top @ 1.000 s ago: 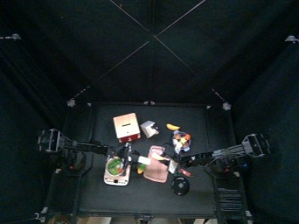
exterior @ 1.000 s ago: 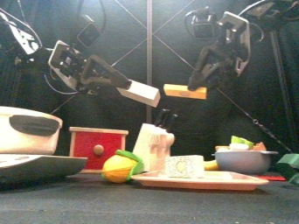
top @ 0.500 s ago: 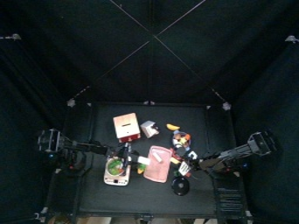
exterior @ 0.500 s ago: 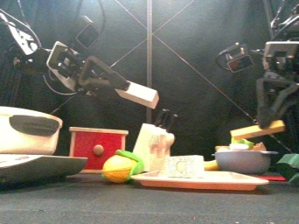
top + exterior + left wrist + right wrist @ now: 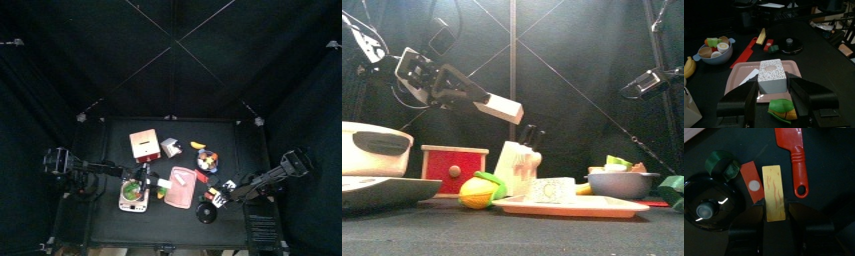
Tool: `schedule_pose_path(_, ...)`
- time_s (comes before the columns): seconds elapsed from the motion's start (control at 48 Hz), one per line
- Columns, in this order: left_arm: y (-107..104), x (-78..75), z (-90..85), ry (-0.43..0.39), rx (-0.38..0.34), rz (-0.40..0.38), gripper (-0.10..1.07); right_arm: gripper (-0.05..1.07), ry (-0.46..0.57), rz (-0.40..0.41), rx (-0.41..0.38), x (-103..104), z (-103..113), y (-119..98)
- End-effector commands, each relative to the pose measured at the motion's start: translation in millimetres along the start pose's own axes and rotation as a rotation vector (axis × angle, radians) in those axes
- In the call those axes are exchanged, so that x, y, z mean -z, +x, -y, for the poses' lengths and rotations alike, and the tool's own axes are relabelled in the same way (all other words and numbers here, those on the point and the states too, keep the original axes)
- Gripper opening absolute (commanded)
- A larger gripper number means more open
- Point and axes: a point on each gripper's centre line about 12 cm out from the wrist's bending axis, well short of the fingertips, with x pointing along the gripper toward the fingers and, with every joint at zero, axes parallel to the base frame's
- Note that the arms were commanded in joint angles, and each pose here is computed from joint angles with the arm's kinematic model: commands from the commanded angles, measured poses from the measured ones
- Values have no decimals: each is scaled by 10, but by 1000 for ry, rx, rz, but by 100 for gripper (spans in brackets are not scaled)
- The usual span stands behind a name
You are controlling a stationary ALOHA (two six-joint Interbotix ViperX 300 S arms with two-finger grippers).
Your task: Place egg block near salmon
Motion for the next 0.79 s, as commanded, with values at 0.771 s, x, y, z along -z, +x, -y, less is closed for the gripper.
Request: schedule_pose_path(0.771,2,-95,-11,6,-3,30,56,88,-92,163,-19,-332,-165,-147)
